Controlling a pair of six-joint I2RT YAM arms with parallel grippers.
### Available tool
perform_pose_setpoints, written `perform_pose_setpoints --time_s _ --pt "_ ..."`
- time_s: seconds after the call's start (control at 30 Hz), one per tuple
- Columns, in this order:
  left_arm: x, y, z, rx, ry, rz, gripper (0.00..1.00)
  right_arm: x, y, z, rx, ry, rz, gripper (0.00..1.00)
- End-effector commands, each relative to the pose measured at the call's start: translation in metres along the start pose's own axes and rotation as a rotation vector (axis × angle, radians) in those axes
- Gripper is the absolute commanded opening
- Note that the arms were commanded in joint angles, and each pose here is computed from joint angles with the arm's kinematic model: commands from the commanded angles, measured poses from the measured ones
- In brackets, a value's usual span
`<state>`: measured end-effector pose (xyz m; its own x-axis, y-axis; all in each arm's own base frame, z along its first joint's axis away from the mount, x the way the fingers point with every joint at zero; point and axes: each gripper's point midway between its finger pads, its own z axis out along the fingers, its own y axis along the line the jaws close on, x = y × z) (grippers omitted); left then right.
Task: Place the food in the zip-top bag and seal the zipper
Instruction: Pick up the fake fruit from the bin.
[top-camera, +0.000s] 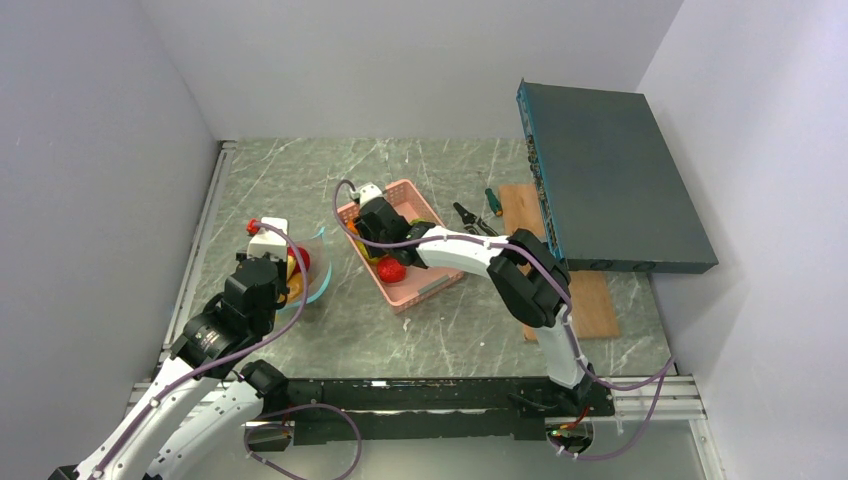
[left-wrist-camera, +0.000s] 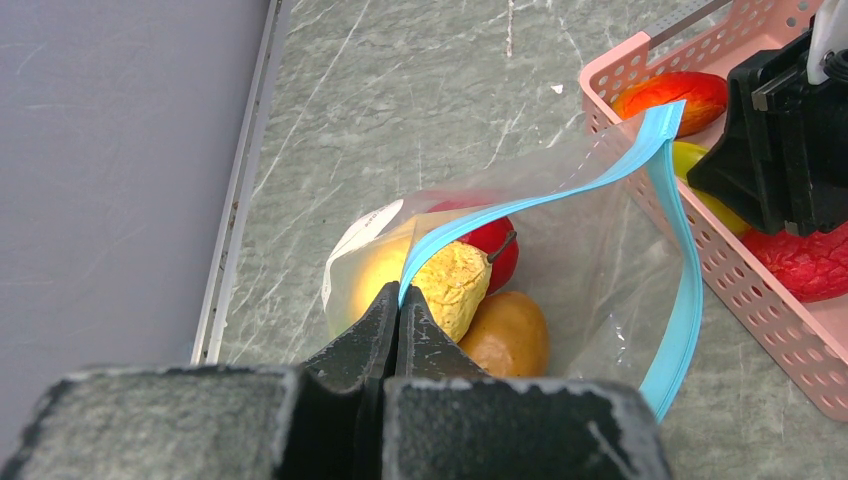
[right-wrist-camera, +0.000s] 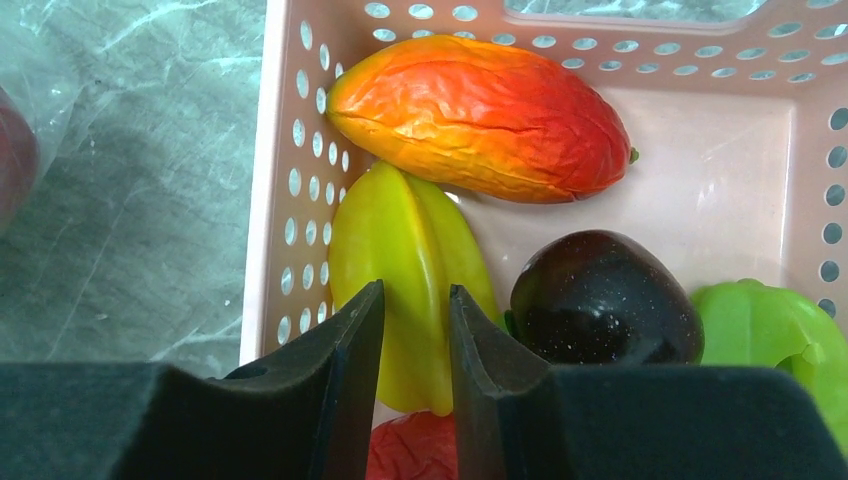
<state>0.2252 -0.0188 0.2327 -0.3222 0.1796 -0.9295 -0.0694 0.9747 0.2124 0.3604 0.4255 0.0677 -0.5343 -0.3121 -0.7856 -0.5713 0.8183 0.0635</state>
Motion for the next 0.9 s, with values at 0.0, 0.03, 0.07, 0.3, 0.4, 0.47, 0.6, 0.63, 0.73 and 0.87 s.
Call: perform_pose_setpoints --time_s 0.0,0.03,0.07,0.3,0.4,0.47,0.6,0.63,0.73,0.87 --pt "-0.010 0.000 -0.001 0.005 -0.037 -0.026 0.00 -0.002 0.002 -0.002 -0.019 -0.010 0.023 0.29" --pt "-0.010 0.000 -0.001 0.005 -0.036 -0.025 0.00 -0.004 0.003 -0.004 -0.023 -0.016 0.025 0.27" --pt "-0.010 0.000 -0.001 0.006 -0.037 -0.025 0.00 -0.006 0.003 -0.005 -0.024 -0.020 0.026 0.25" --pt "-0.009 0.000 0.000 0.004 -0.034 -0.024 0.00 -0.033 -0.001 -0.026 -0.057 -0.069 0.070 0.07" --pt "-0.009 0.000 -0.001 0.004 -0.036 -0.024 0.00 -0.044 -0.005 -0.038 -0.074 -0.096 0.103 0.00" --pt "-0.009 0.000 -0.001 0.005 -0.034 -0.024 0.00 -0.050 -0.008 -0.044 -0.082 -0.112 0.119 0.00" --pt "-0.009 -0.001 0.000 0.006 -0.031 -0.021 0.00 -0.052 -0.012 -0.051 -0.085 -0.122 0.124 0.00" --pt "-0.009 -0.001 0.000 0.005 -0.032 -0.024 0.00 -0.050 -0.013 -0.051 -0.083 -0.119 0.121 0.00" --pt "-0.009 0.000 0.000 0.003 -0.032 -0.024 0.00 -0.046 -0.016 -0.050 -0.067 -0.103 0.114 0.00" --pt "-0.008 -0.001 0.000 0.005 -0.030 -0.021 0.00 -0.047 -0.019 -0.058 -0.059 -0.113 0.118 0.00"
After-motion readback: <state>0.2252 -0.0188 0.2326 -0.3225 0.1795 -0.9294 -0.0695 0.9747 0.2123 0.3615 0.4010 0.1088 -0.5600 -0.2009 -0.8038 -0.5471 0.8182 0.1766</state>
